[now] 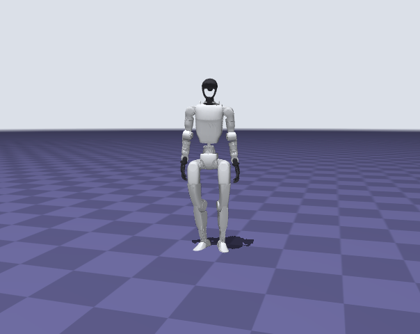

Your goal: Upper body actions

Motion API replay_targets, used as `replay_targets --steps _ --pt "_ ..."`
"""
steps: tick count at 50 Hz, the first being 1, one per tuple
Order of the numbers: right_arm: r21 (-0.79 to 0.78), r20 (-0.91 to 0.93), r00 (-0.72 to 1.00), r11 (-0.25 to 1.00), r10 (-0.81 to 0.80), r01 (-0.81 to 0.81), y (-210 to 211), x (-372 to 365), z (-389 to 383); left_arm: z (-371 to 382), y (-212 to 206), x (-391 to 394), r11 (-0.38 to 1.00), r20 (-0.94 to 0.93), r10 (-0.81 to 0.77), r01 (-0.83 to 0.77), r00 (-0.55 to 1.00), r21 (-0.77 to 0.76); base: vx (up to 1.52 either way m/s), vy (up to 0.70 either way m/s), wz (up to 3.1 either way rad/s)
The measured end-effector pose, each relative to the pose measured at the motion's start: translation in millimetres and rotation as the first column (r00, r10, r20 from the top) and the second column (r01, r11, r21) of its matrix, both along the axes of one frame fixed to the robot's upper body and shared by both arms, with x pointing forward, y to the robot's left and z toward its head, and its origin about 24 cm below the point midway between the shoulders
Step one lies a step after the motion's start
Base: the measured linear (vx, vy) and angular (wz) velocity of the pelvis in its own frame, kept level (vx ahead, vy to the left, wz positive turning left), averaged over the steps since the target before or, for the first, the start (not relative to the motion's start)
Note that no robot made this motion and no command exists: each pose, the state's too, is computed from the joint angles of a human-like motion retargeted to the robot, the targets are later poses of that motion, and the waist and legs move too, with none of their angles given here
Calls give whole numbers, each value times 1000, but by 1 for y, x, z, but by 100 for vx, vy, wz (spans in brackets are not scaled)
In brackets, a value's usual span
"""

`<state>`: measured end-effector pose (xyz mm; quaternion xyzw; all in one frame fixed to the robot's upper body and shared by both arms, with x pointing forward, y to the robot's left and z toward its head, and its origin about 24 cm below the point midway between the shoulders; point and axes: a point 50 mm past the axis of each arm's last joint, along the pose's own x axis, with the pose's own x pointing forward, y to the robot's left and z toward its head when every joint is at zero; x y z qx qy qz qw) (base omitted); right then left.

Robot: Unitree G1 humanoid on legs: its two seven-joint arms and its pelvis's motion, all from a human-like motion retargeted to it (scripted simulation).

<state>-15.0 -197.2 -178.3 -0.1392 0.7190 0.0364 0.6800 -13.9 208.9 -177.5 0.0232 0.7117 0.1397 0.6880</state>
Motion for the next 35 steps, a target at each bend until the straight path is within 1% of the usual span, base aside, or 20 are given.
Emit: replay_targets --steps 8,15,20,27,32,35 --pt "6 6 1000 1000 -31 31 0 1 0 0 1 0 1000 -3 -21 21 1000 9 -6 -11 -22" --pt "-6 33 999 1000 -11 11 -3 10 0 0 0 3 1000 20 -11 10 1000 16 -3 -1 -40" --pt "11 59 998 1000 -24 23 -3 14 0 0 1 -3 1000 3 1 -1 1000 25 4 7 -120" --pt "-18 90 996 1000 -15 17 -10 21 0 0 -3 2 1000 13 8 -8 1000 17 2 15 -195" --pt "-50 154 988 998 29 -22 -18 39 2 -1 -7 9 1000 24 -27 28 999 -13 -11 23 -110" --pt "-76 203 979 997 6 9 -18 52 3 -1 -3 14 996 25 -90 91 996 -23 -23 23 -217"
